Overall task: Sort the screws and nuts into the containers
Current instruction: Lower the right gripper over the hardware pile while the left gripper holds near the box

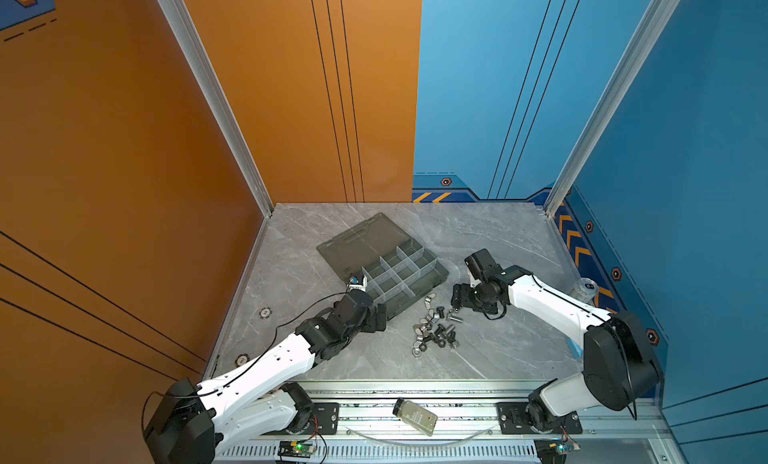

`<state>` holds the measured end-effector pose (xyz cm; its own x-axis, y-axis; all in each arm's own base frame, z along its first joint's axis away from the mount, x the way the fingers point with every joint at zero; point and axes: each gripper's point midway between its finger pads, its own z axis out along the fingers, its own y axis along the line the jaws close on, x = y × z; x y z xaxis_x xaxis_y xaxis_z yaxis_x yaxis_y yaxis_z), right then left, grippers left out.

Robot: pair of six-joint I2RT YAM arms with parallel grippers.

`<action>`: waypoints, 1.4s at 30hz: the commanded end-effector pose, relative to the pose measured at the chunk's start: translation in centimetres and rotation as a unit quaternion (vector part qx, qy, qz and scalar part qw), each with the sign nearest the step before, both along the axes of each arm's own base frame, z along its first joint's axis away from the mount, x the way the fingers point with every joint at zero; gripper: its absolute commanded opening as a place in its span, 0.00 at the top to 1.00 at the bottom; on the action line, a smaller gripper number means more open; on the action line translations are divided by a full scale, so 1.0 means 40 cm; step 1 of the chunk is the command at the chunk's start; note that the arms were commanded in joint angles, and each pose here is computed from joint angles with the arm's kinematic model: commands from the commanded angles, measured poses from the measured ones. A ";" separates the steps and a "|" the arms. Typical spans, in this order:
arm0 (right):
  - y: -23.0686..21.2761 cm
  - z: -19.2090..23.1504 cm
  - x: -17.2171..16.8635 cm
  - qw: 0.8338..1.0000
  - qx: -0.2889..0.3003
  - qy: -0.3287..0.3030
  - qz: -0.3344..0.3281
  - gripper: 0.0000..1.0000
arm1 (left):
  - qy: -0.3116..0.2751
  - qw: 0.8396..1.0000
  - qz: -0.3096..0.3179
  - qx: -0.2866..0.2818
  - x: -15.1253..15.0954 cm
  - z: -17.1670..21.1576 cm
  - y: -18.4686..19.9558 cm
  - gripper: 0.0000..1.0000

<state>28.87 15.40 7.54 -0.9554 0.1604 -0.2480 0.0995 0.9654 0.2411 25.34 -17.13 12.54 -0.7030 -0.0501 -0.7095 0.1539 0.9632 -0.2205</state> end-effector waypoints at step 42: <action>0.076 -0.128 0.048 0.983 0.051 0.058 -0.165 0.34 | -0.007 1.000 0.001 -0.001 0.015 0.025 -0.001 0.02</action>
